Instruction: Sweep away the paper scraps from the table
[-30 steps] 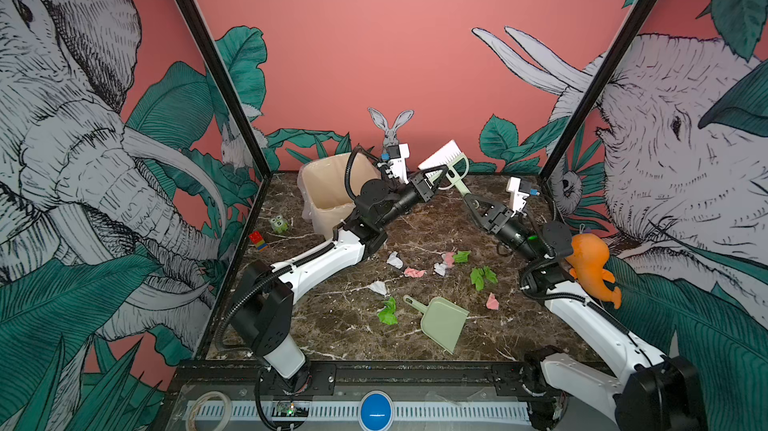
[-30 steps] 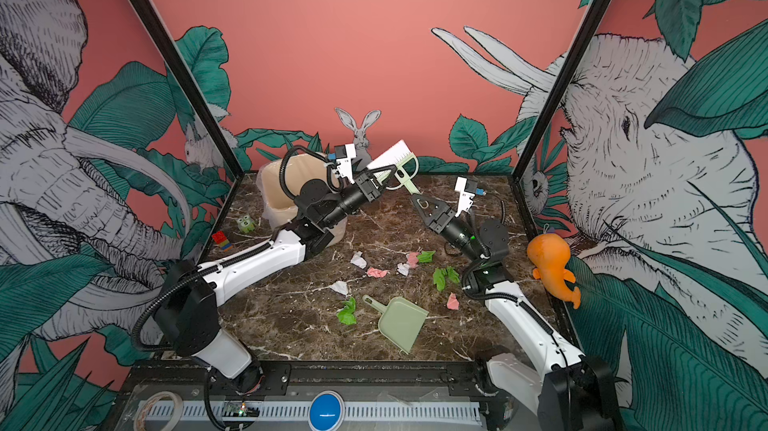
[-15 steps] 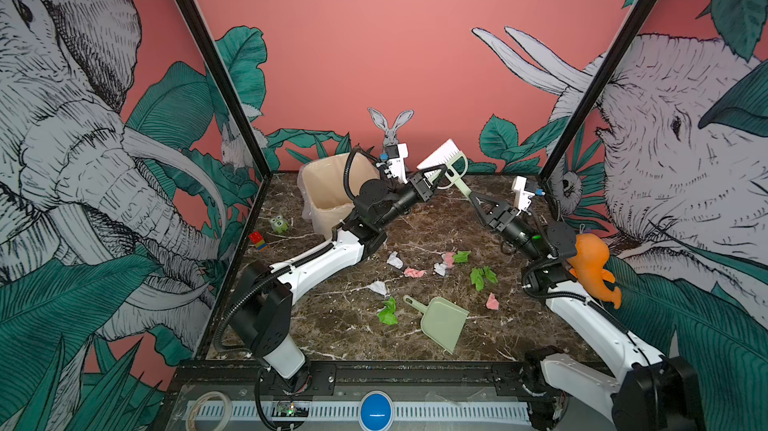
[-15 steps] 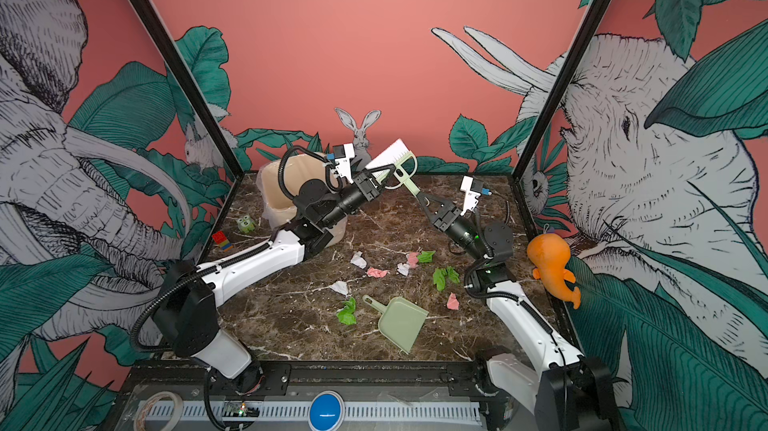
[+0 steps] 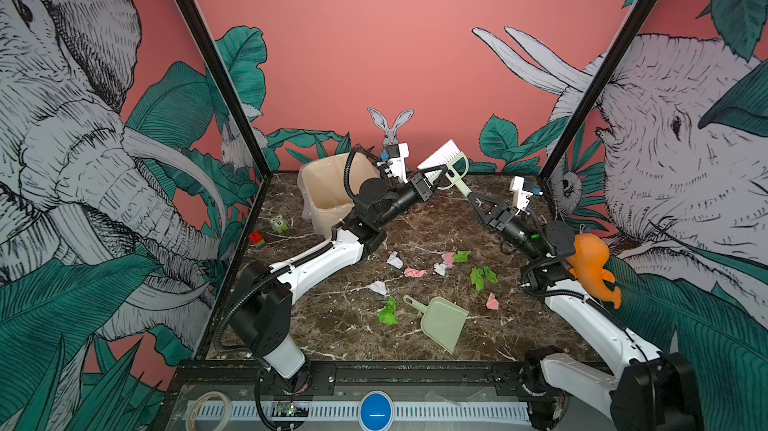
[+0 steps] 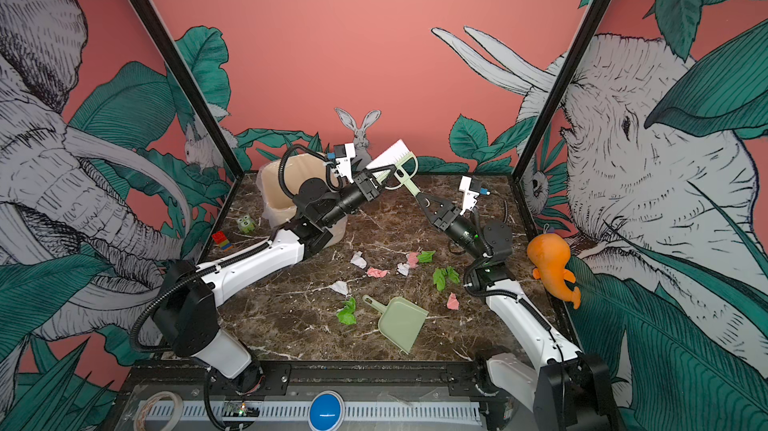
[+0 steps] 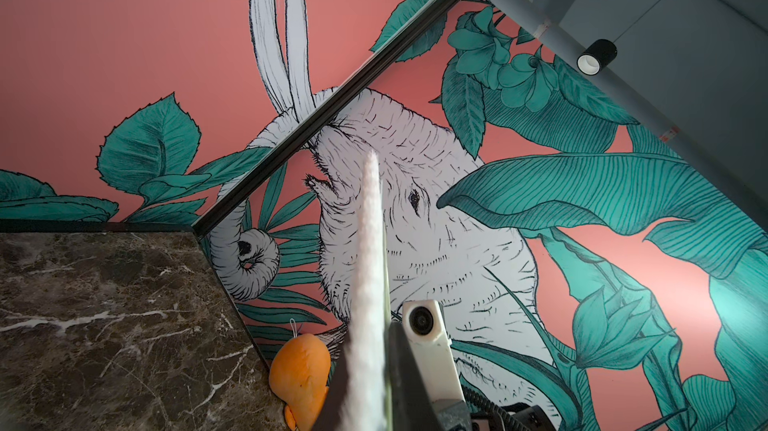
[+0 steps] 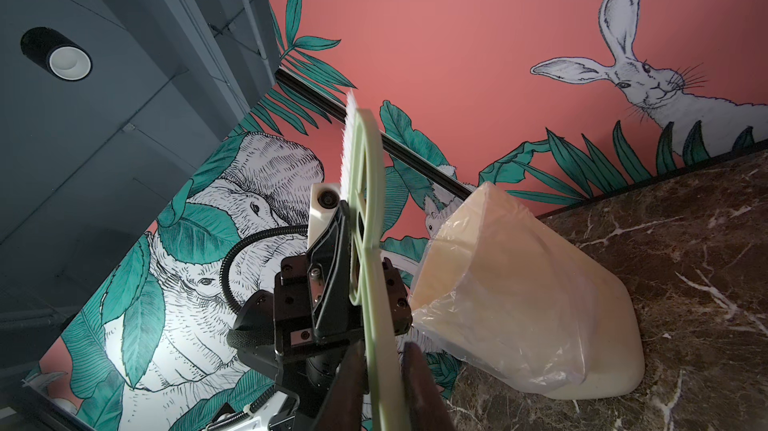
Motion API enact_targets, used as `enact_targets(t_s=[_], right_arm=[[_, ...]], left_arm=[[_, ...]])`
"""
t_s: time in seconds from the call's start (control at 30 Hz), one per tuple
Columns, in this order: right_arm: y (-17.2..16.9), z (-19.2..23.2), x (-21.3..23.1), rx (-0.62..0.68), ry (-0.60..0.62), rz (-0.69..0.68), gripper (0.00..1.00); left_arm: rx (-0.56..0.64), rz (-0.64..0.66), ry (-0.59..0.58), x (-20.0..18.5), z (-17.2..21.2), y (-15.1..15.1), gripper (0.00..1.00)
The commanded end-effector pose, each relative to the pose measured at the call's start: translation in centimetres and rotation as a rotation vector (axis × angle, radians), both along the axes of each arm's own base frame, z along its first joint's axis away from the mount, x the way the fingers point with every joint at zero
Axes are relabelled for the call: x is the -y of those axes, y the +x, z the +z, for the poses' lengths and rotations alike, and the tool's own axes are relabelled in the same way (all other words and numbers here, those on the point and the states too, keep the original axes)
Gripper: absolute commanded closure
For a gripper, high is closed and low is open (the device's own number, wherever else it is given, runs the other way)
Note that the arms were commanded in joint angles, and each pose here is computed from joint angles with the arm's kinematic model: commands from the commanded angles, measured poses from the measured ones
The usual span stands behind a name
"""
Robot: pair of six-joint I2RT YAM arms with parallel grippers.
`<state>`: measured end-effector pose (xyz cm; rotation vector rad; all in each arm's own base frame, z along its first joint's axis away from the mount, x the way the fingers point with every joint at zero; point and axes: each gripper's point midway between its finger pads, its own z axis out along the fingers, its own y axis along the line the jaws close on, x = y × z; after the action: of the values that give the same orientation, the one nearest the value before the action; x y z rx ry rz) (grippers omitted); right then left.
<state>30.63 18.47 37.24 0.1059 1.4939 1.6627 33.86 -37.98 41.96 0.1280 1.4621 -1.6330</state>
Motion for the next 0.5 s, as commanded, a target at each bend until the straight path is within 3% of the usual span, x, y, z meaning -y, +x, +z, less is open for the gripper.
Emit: enact_targets(t_s=[0.0,0.17,0.23,0.4,0.43,0.47], right_arm=[[-1.06,3.71,0.62,0.091,0.070,0.006,0.84],[-1.06,3.82,0.70,0.089,0.075,0.008,0.91],[-1.12,3.80,0.65,0.087,0.078,0.015,0.99],[-1.30,3.68,0.58,0.081,0.073,0.022,1.00],[-1.26,3.62,0.62,0.077,0.071,0.019,1.00],[-1.23,3.52,0.66,0.072,0.066,0.017,1.00]], left_arm=[[0.008,-0.012,0.006,0.09,0.52,0.04,1.00],[0.005,-0.020,0.016,0.19,0.45,-0.09,1.00],[0.000,-0.022,0.021,0.27,0.29,-0.04,1.00],[-0.001,-0.023,0.037,0.40,0.17,0.04,1.00],[0.000,-0.024,0.043,0.45,0.14,0.00,0.96],[0.001,-0.026,0.050,0.48,0.15,-0.07,0.82]])
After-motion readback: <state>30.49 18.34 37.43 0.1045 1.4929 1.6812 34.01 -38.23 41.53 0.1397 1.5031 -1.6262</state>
